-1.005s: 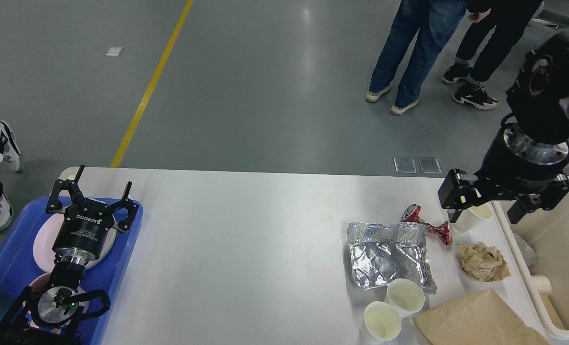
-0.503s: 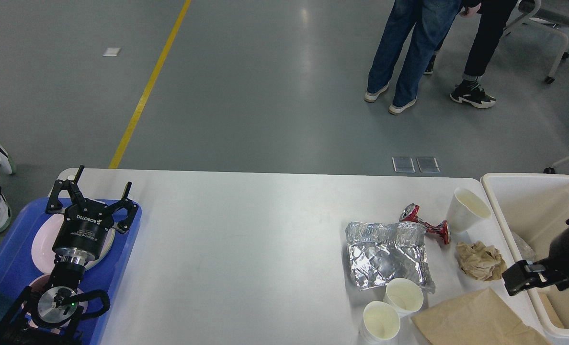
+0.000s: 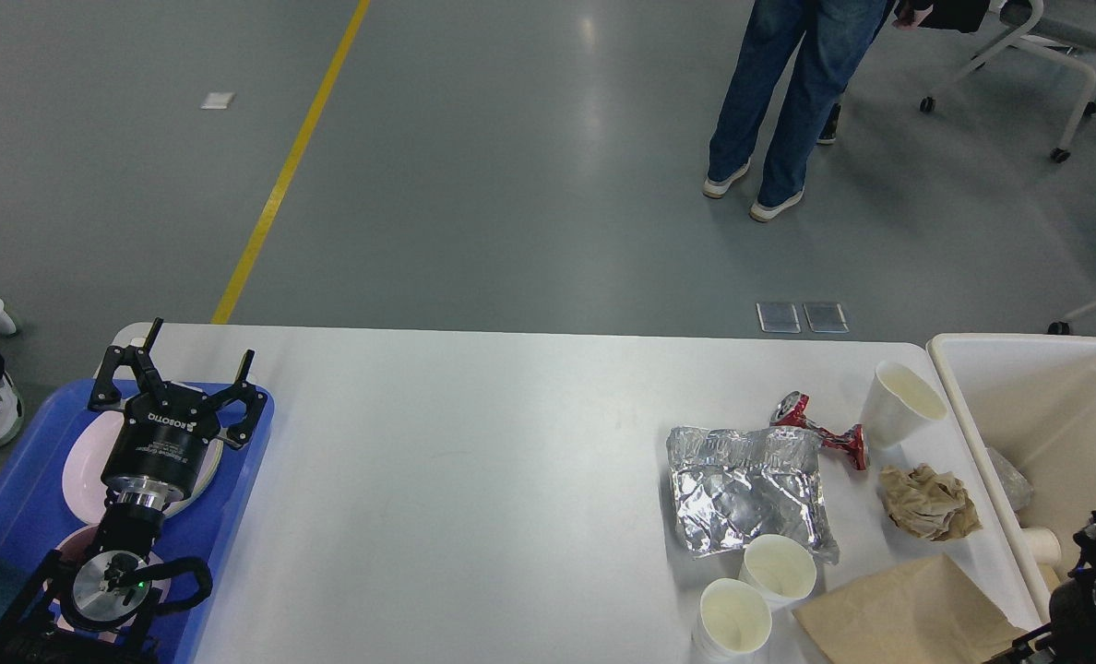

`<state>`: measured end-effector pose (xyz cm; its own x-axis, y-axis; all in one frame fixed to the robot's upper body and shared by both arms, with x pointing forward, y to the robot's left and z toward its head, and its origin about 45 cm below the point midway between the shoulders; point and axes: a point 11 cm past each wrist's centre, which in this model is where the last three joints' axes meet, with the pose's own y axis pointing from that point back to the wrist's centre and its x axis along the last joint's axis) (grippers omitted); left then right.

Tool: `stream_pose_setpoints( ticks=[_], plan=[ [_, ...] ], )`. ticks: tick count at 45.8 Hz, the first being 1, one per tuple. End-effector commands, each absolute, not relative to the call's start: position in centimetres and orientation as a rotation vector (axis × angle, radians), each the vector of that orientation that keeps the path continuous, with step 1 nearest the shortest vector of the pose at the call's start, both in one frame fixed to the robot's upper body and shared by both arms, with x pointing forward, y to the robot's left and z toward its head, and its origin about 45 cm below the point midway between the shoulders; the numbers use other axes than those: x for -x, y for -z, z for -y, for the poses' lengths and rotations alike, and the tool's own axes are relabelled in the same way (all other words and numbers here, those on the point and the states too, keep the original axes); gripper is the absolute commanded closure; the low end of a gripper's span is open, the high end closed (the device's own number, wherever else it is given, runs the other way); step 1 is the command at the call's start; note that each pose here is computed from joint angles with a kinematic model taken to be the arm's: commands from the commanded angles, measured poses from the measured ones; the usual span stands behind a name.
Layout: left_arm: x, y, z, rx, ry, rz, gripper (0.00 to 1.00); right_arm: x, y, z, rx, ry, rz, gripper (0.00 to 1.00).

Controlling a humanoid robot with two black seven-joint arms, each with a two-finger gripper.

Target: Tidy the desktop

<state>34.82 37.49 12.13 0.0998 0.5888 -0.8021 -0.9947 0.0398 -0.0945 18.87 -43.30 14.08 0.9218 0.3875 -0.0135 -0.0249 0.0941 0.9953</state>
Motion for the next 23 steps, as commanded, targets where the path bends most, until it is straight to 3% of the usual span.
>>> stream_pose_setpoints(
  ticks=[1, 23],
  plan=[
    [-34.8, -12.2, -37.5, 0.776, -1.364, -0.669, 0.04, -19.6, -13.2, 44.5, -1.414, -0.329, -0.294, 0.12],
    [-34.8, -12.2, -37.5, 0.776, -1.364, -0.669, 0.04, -18.9, -8.9, 41.4, -1.494, -0.325, -0.306, 0.09]
  ],
)
